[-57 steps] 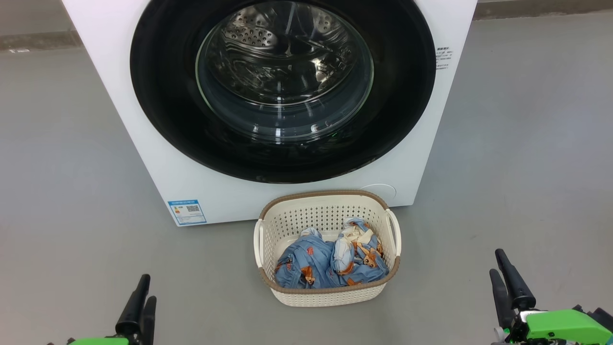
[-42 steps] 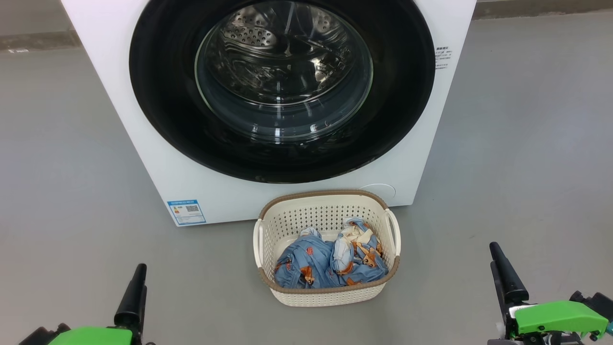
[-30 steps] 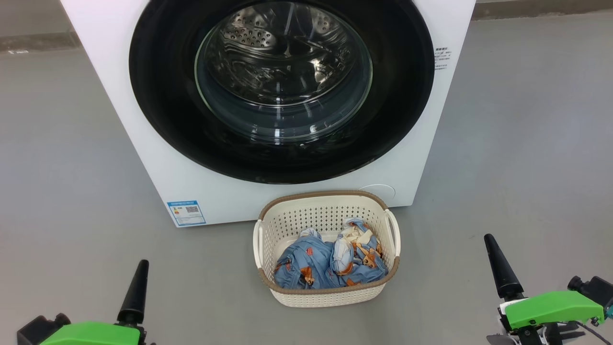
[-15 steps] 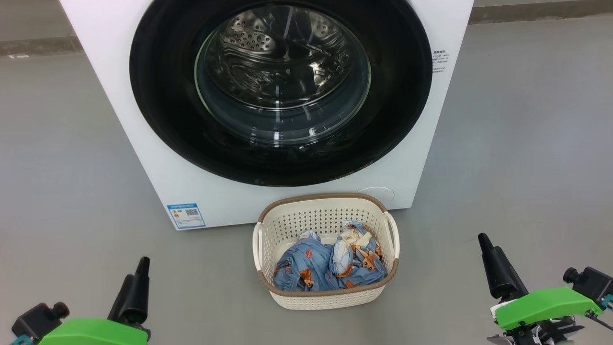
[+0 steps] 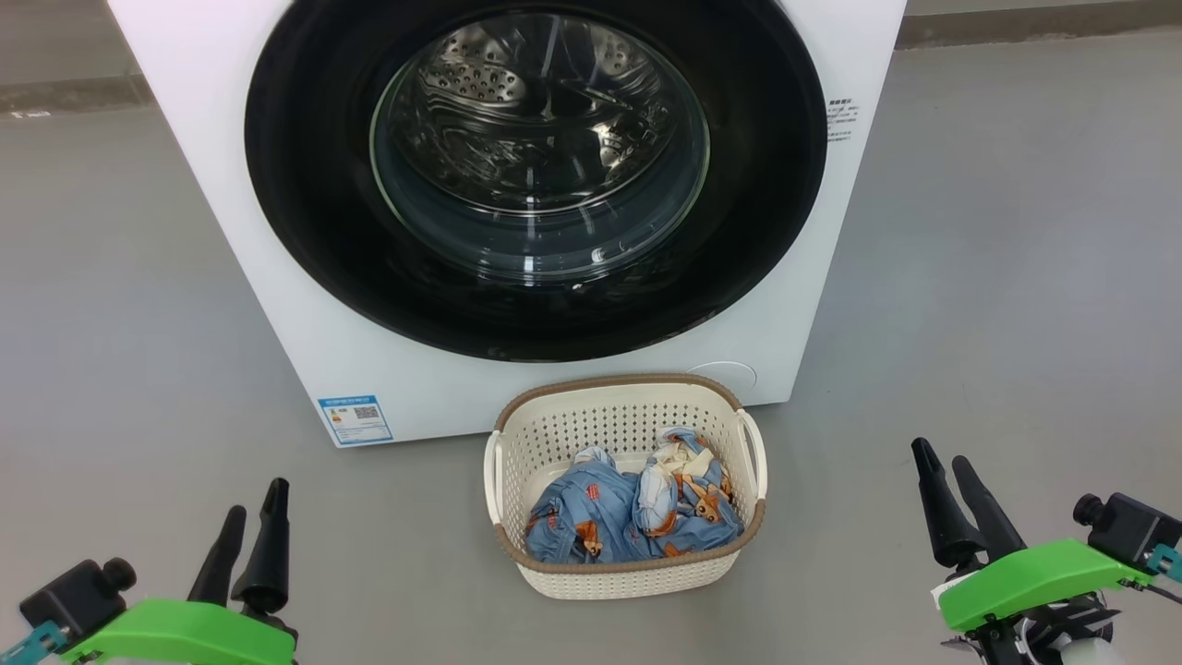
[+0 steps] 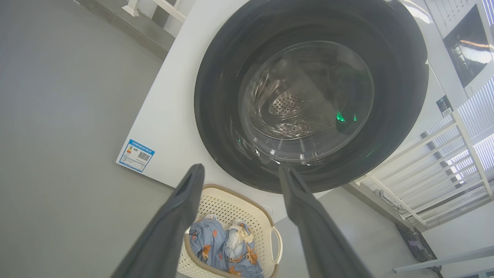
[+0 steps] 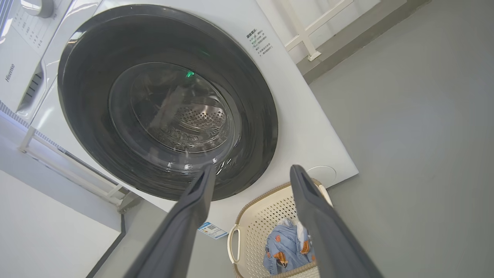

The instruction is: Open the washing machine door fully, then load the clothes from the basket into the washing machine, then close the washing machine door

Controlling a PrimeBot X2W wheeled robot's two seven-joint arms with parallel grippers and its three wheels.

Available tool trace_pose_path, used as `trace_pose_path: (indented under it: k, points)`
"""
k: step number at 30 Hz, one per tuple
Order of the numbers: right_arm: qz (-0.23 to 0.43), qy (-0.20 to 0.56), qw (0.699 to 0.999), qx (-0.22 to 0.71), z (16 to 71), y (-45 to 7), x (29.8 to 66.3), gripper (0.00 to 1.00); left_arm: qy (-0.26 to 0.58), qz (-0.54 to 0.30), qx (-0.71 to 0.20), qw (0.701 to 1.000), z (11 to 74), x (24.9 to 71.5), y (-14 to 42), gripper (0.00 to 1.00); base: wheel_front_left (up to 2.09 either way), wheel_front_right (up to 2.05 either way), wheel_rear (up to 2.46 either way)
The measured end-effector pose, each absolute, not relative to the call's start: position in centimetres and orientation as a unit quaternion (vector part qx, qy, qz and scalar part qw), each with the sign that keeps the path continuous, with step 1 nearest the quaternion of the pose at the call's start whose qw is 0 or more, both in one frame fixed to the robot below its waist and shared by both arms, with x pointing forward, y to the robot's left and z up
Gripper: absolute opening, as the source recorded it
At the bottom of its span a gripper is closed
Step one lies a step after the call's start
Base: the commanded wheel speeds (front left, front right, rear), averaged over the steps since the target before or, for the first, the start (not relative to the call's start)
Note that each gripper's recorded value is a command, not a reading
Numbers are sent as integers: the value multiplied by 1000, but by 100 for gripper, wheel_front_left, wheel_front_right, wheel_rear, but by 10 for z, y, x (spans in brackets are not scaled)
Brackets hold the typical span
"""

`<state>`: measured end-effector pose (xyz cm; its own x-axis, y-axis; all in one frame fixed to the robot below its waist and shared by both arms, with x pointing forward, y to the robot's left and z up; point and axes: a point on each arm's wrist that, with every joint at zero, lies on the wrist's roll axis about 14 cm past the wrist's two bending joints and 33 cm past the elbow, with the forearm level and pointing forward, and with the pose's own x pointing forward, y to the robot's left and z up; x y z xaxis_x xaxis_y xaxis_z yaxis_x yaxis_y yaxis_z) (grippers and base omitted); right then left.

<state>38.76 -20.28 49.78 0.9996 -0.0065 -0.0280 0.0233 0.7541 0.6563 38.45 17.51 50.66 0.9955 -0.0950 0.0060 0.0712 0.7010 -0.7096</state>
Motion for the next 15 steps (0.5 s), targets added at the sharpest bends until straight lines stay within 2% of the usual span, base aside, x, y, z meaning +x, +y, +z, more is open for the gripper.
trace_pose_path:
  k: [15]
  points:
    - [6,-5,966,259,508,-202,394,100,-1,-66,-291,954,515,384,175,100,0,0,0]
